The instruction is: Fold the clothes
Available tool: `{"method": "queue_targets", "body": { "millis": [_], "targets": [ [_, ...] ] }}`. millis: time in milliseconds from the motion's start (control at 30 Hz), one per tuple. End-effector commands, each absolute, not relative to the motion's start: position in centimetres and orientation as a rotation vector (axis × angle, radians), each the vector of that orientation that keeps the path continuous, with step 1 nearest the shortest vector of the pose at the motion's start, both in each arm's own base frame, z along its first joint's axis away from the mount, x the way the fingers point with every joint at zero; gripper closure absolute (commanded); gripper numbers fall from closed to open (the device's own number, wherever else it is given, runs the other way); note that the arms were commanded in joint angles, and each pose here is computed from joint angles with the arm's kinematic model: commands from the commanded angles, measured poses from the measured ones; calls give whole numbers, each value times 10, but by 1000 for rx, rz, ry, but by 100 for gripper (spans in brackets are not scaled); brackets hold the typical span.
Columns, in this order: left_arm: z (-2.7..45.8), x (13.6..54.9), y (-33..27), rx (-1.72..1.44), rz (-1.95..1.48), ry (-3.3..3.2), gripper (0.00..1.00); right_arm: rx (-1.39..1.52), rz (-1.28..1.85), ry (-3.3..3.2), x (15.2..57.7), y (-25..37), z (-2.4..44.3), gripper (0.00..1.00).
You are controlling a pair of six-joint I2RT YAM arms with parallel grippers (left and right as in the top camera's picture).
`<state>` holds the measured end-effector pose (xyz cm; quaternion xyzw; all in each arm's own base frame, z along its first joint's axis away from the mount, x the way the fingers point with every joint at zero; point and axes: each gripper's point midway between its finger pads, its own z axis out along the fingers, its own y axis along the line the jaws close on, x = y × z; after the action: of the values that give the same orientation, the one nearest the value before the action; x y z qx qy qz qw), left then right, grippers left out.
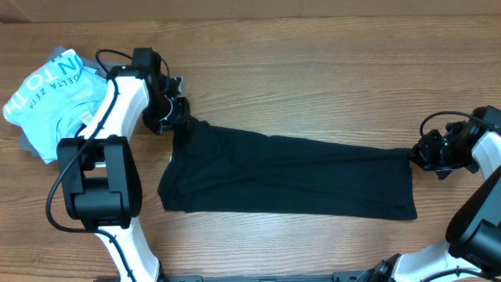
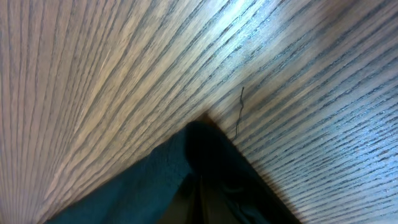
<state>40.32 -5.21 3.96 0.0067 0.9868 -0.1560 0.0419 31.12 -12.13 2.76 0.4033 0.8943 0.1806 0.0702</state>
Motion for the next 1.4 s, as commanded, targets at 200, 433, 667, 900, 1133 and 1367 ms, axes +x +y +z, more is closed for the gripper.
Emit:
{"method": "queue_targets", "body": {
  "millis": [200,433,667,900,1133,1367],
  "targets": [
    [39,397,-32,-73,-521,3027,96,1214,538,2670,315,-125,32,95],
    [56,414,15,-336,-571,2926,96,1206,564,2662,317,-123,33,88],
    [58,415,8,-293,-602,2922,89,1169,651,2643,323,-115,38,85],
    [58,414,0,-256,-611,2928,80,866,783,2681,339,-77,45,55],
    [58,414,0,-257,-611,2929,80,782,678,2796,334,-55,32,67],
    [58,414,0,-256,-611,2929,81,882,592,2846,322,-60,25,84]
  ]
}}
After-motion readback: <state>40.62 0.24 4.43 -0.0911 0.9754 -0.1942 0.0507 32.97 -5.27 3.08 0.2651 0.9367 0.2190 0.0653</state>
